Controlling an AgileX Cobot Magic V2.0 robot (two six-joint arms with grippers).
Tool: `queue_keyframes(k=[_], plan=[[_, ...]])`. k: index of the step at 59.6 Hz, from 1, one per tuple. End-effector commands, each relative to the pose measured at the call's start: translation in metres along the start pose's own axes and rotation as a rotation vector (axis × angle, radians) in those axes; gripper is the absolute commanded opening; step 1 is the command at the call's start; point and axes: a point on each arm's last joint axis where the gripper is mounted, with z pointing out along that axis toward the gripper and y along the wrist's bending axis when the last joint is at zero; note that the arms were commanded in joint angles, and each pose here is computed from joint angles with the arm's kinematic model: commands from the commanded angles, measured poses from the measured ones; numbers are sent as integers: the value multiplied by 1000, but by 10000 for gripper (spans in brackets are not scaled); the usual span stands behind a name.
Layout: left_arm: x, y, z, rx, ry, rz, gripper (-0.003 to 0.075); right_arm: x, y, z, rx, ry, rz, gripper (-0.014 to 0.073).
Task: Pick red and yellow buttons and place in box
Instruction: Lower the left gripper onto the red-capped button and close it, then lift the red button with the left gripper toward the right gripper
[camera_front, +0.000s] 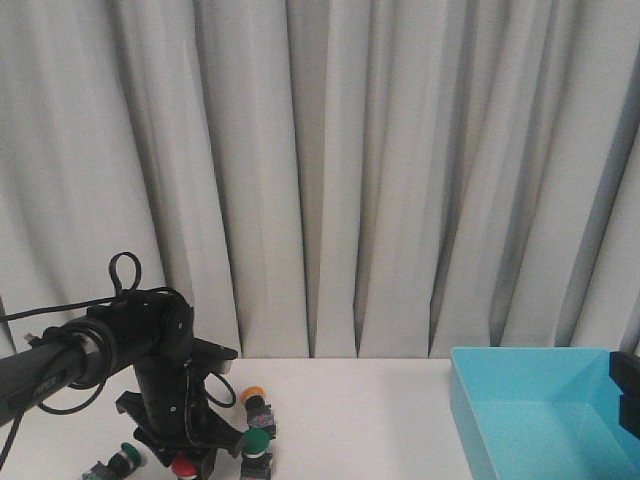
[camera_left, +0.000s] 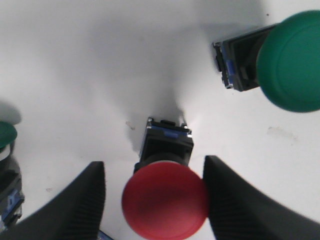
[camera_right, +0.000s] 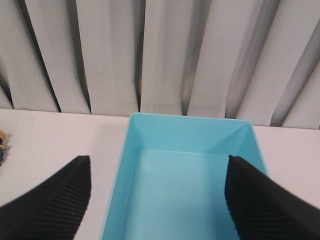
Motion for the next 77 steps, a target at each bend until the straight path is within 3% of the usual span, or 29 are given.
queue_keyframes(k=[1, 15, 27, 42, 54, 61, 77], plan=[[-5, -3, -35, -6, -105, 5, 307, -19, 0, -6, -7, -115, -11, 547], [-5, -3, -35, -6, -104, 4, 110, -19, 0, -6, -7, -115, -11, 547], [-5, -3, -35, -6, -104, 4, 31, -19, 0, -6, -7, -115, -11, 547], [-7, -5, -47, 20, -107, -4, 25, -22, 1, -7, -15, -149, 4, 547], [-11, -13, -94, 91, -236, -16, 25, -20, 1, -5, -12, -130, -6, 547], [-9, -21, -129, 158, -329, -2, 25, -21, 6, -5, -29, -143, -106, 547], [8, -51, -206, 450, -539, 53, 25, -23, 41, 8, -174, -215, -351, 547]])
